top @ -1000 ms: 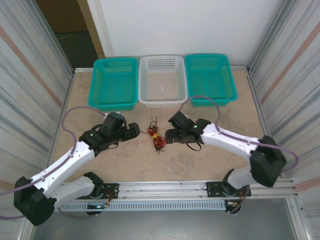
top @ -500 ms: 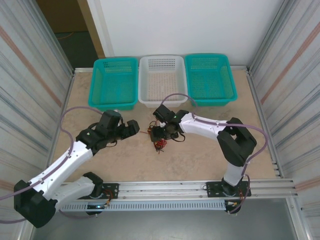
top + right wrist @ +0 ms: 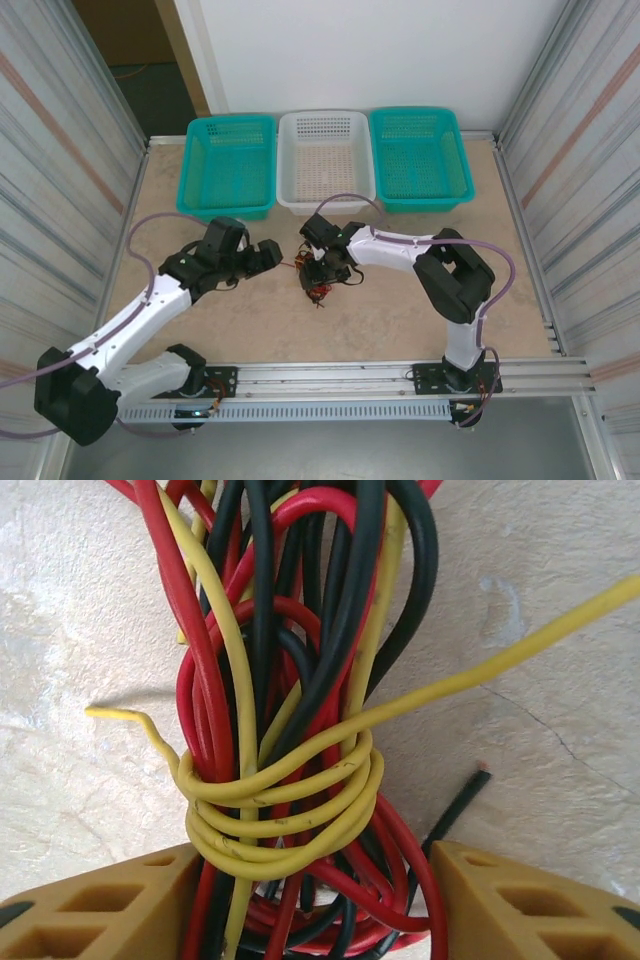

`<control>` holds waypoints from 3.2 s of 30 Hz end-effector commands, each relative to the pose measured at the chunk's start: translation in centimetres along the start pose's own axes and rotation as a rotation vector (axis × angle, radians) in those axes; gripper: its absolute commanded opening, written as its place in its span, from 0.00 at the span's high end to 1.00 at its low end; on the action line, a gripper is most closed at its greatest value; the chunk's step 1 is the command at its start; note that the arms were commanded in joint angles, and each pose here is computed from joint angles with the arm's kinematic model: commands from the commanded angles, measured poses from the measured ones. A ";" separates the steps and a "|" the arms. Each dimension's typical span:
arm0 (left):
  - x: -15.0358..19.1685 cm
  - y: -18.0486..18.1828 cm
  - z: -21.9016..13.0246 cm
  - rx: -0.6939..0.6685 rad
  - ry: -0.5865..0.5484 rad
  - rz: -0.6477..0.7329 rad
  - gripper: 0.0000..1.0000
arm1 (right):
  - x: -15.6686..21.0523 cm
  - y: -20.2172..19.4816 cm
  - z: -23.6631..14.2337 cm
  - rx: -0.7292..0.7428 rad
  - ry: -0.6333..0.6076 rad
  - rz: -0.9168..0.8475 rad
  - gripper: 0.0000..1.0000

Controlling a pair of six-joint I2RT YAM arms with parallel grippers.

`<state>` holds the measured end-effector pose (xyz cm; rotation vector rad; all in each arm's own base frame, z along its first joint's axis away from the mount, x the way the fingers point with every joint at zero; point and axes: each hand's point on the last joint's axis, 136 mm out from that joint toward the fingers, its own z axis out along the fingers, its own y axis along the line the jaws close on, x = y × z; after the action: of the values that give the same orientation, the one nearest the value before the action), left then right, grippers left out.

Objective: Untangle the cables

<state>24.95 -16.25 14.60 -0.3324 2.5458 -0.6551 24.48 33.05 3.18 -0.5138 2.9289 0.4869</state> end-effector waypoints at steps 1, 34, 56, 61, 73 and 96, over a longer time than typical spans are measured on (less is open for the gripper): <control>-0.3 -0.7 0.4 0.028 0.007 -0.020 0.10 | 0.0 0.1 0.3 -0.005 0.010 -0.016 0.53; -4.1 -8.7 -2.0 0.568 0.125 -0.143 0.01 | -2.9 8.1 -16.2 -0.763 -0.165 -0.017 1.00; -2.9 -9.1 -0.9 0.627 0.205 -0.228 0.34 | -1.6 10.8 -17.0 -0.795 -0.132 -0.087 0.99; -2.5 -8.7 -0.5 0.607 0.223 -0.216 0.46 | -1.8 10.9 -17.2 -0.794 -0.138 -0.087 0.99; -2.7 -9.1 -0.9 0.612 0.214 -0.200 0.95 | -2.4 9.9 -17.3 -0.708 -0.183 -0.075 0.64; -0.4 -1.1 -0.2 0.087 0.228 -0.574 1.00 | -2.1 12.4 -20.1 -0.152 -0.621 -0.361 0.24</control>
<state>26.41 -17.29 16.01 -0.8778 2.6211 -1.0559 20.71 36.32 25.07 -0.6379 2.2488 0.6977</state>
